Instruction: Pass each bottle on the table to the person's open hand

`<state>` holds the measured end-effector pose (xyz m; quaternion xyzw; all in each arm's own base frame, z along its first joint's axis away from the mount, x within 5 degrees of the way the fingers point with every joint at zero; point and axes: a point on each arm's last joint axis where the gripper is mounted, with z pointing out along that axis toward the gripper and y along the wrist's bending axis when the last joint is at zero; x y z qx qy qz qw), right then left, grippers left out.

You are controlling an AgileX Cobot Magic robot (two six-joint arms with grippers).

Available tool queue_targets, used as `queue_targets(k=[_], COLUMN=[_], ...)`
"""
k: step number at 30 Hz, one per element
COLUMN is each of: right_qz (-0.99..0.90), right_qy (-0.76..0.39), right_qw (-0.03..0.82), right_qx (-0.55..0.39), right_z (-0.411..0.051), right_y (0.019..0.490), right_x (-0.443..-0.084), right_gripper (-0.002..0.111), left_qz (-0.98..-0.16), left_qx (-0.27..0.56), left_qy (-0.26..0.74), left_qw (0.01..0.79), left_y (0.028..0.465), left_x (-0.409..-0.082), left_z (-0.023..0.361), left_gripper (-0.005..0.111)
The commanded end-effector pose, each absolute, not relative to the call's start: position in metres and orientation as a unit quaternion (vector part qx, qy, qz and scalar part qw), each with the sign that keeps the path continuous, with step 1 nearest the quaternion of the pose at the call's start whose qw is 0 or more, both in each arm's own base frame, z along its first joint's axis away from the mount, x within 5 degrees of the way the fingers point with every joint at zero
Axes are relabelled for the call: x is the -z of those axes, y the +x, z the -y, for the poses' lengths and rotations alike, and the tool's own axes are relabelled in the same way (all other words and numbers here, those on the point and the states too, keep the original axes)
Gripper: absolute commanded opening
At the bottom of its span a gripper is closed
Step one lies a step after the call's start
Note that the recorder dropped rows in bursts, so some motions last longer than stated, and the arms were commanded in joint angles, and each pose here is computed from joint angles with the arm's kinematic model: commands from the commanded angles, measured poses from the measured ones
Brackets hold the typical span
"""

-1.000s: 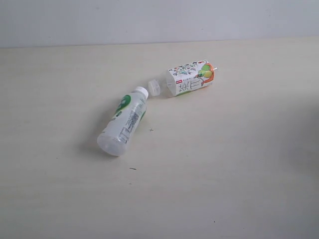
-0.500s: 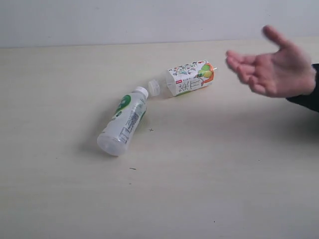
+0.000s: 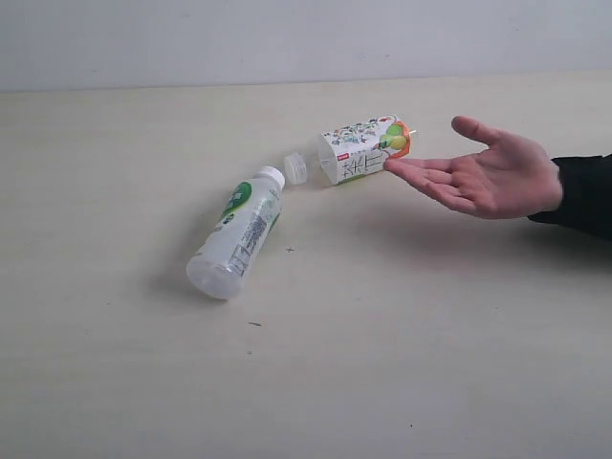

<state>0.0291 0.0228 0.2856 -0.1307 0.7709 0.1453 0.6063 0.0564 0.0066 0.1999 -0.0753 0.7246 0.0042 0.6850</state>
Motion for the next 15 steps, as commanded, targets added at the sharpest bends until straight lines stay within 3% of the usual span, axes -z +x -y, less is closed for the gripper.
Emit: queue_targets(k=[1, 5, 15], right_qz=[-0.766, -0.766, -0.766], right_qy=[-0.129, -0.129, -0.129], right_qw=[0.614, 0.614, 0.614], right_qx=[-0.141, -0.141, -0.141], right_z=[-0.022, -0.022, -0.022], right_y=[0.029, 0.029, 0.029], right_x=[-0.286, -0.286, -0.286], right_gripper=[0.0, 0.0, 0.0], left_qz=[-0.694, -0.671, -0.591], left_qx=[0.065, 0.136, 0.159], left_qy=[-0.137, -0.202, -0.18], left_qw=[0.704, 0.7, 0.77], left_y=[0.056, 0.056, 0.054], left_x=[-0.205, -0.207, -0.227], left_z=[-0.006, -0.006, -0.005], left_gripper=[0.007, 0.007, 0.007])
